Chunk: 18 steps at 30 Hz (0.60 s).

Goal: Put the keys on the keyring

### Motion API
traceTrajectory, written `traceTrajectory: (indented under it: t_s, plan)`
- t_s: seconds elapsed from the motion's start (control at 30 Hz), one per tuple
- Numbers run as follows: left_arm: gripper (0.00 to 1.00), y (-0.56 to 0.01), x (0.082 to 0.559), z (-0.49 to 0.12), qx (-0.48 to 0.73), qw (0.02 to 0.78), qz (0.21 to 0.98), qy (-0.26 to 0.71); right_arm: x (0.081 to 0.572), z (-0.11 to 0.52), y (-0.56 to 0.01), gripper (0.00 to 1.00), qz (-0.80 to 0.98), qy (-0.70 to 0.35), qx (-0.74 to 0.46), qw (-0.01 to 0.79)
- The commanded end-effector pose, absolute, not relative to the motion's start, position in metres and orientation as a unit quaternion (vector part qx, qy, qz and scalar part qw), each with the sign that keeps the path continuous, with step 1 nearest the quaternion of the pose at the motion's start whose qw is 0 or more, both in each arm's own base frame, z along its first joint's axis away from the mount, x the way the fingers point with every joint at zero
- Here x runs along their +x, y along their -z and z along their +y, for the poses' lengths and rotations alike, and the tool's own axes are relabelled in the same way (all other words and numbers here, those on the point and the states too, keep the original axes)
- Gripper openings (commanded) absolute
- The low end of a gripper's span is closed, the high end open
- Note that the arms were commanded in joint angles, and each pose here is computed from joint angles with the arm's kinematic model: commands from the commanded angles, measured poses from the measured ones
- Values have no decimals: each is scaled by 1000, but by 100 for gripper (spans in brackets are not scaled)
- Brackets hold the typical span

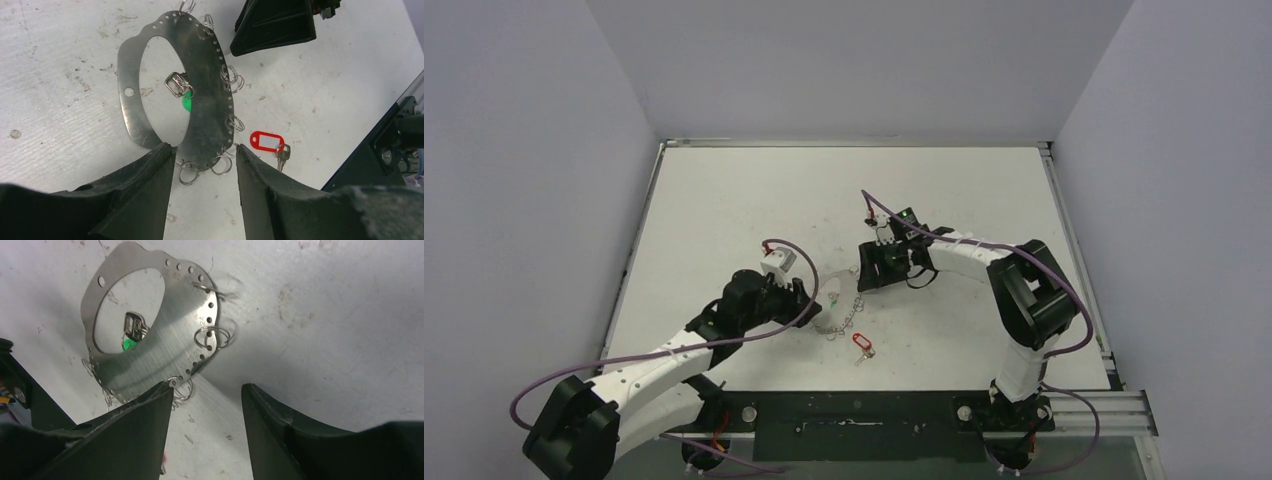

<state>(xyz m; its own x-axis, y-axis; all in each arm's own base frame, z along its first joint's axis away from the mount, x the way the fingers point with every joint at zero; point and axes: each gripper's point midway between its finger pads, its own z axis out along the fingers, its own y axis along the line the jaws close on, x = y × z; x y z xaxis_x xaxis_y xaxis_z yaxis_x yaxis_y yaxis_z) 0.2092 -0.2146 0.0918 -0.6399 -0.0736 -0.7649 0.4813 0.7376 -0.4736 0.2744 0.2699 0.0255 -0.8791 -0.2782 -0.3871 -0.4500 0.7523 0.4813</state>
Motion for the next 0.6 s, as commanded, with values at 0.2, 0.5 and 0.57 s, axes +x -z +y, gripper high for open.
traceTrajectory:
  t_s: [0.2,0.5,0.57]
  plan:
    - [46,-120,260,-245,175,445,814,329,314,274,-49,53,906,-318,-194,203]
    - [45,-114,303,-276,258,448,793,322,319,242,-60,53,905,-333,-148,218]
    - [45,-108,314,-284,279,441,789,324,317,238,-63,53,905,-334,-145,219]
